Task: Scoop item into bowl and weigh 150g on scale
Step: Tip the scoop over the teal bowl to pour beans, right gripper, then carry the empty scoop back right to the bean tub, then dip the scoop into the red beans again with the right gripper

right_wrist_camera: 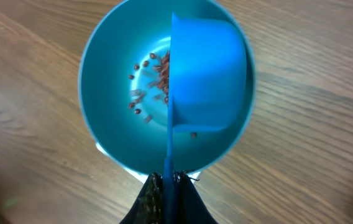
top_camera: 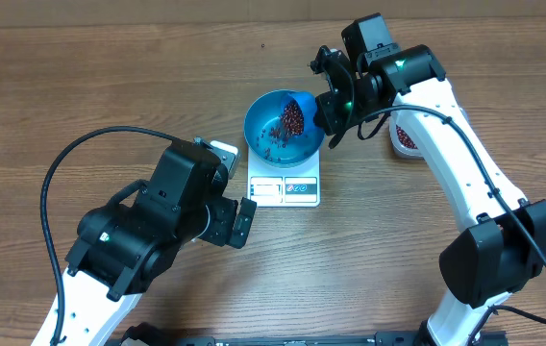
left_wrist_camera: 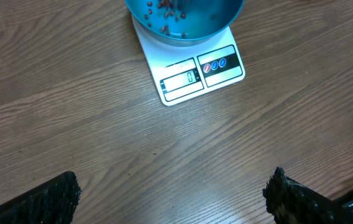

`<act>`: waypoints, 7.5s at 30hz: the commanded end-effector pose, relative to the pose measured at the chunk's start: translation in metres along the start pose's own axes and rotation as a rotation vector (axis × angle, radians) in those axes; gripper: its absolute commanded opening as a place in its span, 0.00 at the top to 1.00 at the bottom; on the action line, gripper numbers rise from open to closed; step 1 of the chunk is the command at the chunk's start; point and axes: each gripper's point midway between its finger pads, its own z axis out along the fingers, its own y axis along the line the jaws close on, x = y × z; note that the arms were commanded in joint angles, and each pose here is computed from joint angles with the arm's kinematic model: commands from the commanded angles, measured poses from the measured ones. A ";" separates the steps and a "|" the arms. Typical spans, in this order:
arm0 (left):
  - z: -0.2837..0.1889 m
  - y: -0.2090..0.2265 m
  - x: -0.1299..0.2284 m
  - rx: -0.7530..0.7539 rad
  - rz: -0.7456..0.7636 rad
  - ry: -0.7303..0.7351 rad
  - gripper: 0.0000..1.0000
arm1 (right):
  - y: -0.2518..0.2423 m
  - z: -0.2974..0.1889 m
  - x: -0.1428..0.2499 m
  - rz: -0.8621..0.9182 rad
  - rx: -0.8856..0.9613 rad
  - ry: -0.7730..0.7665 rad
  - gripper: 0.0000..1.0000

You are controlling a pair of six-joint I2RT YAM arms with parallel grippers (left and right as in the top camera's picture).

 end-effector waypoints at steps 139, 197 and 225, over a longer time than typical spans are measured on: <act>-0.009 0.000 -0.007 0.005 -0.019 -0.038 0.01 | -0.069 -0.165 -0.008 0.240 -0.056 -0.403 0.96; -0.009 0.000 -0.007 0.005 -0.019 -0.038 0.01 | -0.174 -0.068 0.099 0.411 0.584 0.066 0.96; -0.009 0.000 -0.007 0.006 -0.019 -0.038 0.01 | -0.158 -0.035 0.104 0.367 0.491 0.157 0.96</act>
